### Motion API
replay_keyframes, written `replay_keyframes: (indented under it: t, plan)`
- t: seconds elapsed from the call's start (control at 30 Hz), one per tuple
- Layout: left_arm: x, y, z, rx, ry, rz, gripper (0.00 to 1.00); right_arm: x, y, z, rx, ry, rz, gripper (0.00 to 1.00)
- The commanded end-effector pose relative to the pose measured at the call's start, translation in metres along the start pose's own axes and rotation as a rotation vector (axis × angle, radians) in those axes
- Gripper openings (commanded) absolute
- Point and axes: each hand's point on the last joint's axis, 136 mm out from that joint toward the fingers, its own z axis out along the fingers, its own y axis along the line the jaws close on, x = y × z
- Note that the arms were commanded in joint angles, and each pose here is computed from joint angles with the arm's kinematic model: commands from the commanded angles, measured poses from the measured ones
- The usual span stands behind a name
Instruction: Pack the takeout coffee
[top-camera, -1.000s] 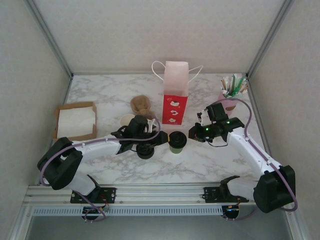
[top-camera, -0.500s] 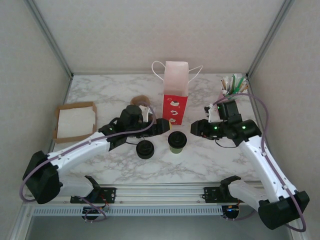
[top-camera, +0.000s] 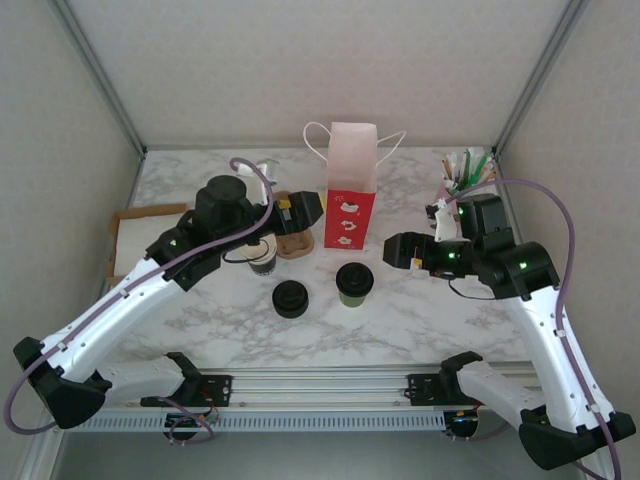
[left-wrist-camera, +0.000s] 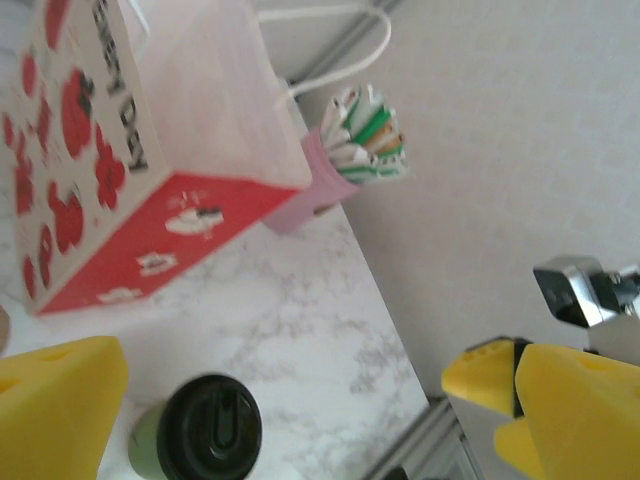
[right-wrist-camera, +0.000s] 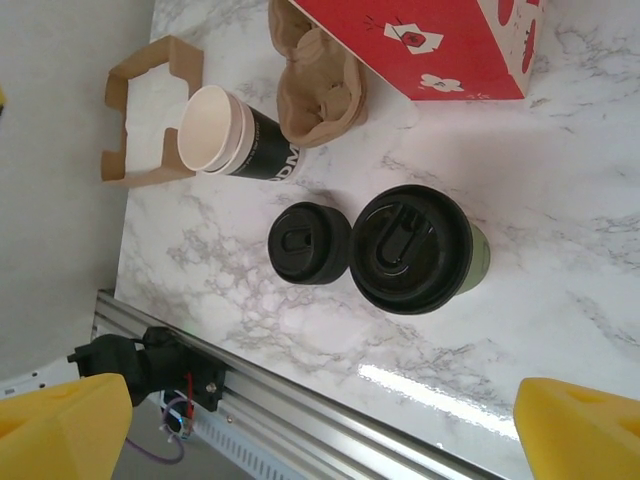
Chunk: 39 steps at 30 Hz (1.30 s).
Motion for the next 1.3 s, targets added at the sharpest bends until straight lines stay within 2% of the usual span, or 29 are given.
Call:
replay_keyframes:
  t: [0.0,0.17,0.27,0.4,0.53,0.6,0.7,0.83,1.07,1.27]
  plan:
    - [-0.019,0.018,0.007,-0.104,-0.090,0.028,1.00,-0.005,0.002,-0.004,0.018,-0.004,-0.025,0.99]
    - [-0.019,0.034,0.029,-0.191,-0.064,-0.040,1.00,-0.012,-0.011,-0.008,0.123,-0.006,0.010,0.99]
    - [-0.032,0.027,0.031,-0.204,-0.084,-0.062,1.00,-0.013,-0.019,-0.007,0.182,0.023,0.028,0.99]
    - [-0.039,0.027,0.023,-0.230,-0.102,-0.080,1.00,-0.009,-0.021,-0.001,0.172,0.039,0.044,0.99]
    - [-0.008,0.044,0.015,-0.206,-0.073,-0.097,1.00,0.003,-0.034,0.008,0.164,0.003,0.053,0.99]
    - [0.016,0.048,0.014,-0.156,-0.012,-0.102,1.00,0.008,-0.039,0.008,0.156,-0.042,0.039,0.99]
    - [0.044,0.056,0.011,-0.152,0.071,-0.137,1.00,0.017,-0.051,0.001,0.182,-0.111,0.022,0.99]
    - [0.064,0.050,0.001,-0.154,0.146,-0.129,1.00,0.023,-0.058,-0.012,0.219,-0.153,0.065,0.99]
    - [0.050,0.053,-0.026,-0.224,0.084,-0.042,1.00,0.028,-0.047,-0.022,0.172,-0.154,0.083,0.99]
    - [0.033,0.067,-0.037,-0.322,0.062,0.031,1.00,0.026,-0.034,-0.012,0.110,-0.093,0.079,0.99]
